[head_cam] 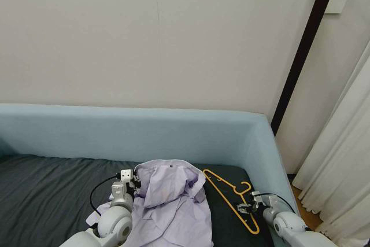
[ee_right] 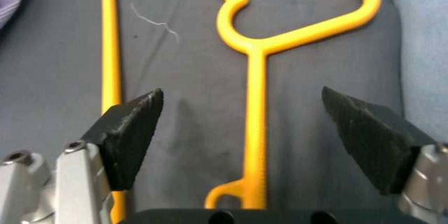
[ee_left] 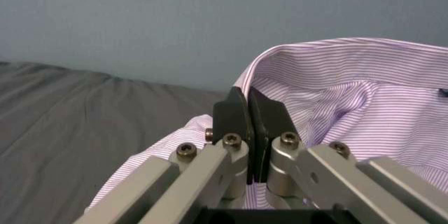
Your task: Pick up the clothes from the sofa and hang them on the clothes hanger.
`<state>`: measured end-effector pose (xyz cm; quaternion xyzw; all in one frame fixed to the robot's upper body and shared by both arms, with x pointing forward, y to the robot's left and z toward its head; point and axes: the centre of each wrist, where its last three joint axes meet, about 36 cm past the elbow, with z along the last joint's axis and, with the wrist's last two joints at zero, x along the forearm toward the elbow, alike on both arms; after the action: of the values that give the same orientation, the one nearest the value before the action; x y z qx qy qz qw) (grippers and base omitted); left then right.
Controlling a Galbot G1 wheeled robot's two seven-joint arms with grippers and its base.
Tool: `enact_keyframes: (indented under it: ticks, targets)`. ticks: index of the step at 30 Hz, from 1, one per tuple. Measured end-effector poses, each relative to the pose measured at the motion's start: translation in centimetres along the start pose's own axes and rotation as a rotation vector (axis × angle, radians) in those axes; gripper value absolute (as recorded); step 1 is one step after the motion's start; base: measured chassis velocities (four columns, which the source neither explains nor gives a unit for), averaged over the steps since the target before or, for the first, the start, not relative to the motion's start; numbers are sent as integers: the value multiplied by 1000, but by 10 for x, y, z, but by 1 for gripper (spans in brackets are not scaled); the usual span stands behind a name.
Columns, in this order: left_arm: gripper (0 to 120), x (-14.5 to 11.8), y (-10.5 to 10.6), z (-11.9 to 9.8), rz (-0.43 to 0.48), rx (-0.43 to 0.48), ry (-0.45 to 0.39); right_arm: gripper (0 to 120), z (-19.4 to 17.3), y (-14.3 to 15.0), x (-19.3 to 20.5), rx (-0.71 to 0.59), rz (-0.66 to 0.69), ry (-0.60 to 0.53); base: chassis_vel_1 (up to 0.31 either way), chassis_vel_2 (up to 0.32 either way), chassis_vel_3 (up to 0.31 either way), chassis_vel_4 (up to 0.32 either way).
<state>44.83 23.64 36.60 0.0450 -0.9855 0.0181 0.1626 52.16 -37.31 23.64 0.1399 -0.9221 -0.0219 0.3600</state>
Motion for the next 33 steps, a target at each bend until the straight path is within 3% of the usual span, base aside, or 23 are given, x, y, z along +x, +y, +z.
enact_keyframes:
  ticks: [4,23,33]
  targets:
    - [0,1,0,-2,4,-1,-5,77,1,-5,-1,8,1,9,0,0,0,0]
    - [0,0,0,-1,18,-10,-16,6,8,-4,-9,26,-8,49,0,0,0,0]
    - [0,1,0,1,14,-24,-11,6,9,-1,-9,5,8,34,0,0,0,0]
